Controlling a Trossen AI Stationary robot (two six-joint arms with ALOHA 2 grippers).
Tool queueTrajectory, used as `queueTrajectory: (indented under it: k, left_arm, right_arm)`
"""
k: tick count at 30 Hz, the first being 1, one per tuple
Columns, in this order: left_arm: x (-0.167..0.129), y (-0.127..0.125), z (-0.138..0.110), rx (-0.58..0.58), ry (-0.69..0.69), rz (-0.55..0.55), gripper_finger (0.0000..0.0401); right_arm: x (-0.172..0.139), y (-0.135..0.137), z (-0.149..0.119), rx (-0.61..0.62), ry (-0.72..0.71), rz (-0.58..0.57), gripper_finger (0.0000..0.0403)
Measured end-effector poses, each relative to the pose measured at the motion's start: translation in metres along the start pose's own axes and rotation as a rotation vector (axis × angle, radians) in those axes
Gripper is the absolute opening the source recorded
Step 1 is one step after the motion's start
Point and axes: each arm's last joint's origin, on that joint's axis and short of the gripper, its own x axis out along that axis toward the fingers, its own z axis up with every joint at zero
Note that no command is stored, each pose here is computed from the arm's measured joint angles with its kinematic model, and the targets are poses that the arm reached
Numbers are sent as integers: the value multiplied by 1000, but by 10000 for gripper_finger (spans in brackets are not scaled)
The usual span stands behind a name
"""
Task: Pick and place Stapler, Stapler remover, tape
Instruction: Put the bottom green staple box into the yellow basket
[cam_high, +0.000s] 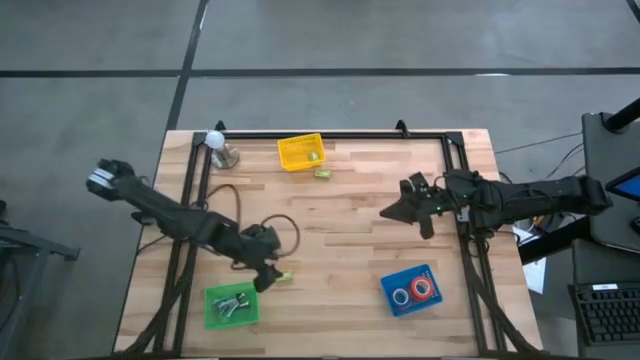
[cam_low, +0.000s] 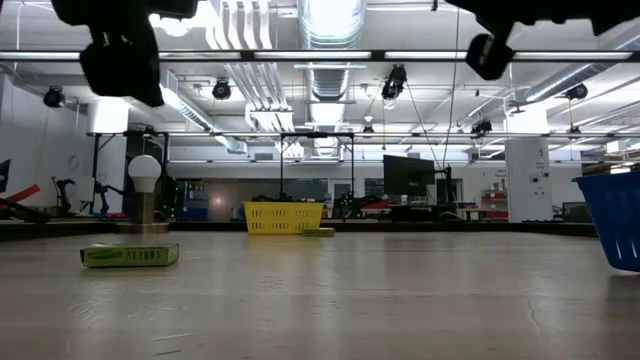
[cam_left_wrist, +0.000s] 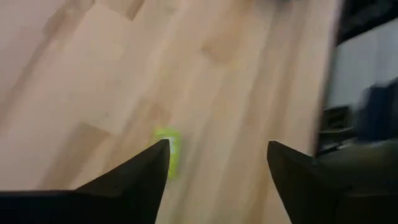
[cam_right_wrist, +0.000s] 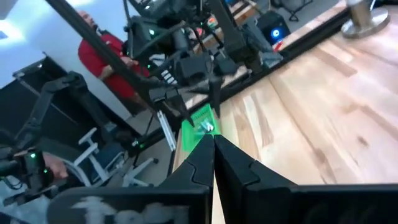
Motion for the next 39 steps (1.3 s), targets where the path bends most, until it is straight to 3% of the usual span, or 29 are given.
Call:
queueTrajectory:
  k: [4,11,18,28,32,39]
  left_arm:
    - [28,-6,2,107,98,138,285]
    - [69,-5,-3,178,184,231,282]
    - [94,3,-14,164,290,264,278]
    - [117,12,-21,175,349,311,252]
    - [119,14,-18,149,351,326,219]
    - [117,21,-8,83,342,319,110]
  right_arm:
    - [-10,-6,-11,5,-10,7,8]
    - [-19,-8,-16,-10,-37,31,8]
    - [-24,-2,-17,-158,-46,70,9]
    - [-22,-13,-30,-115,-4,40,9]
    - [-26,-13,-32,-177,-21,56,9]
    - [-43,-18,-45,-278,-77,150,9]
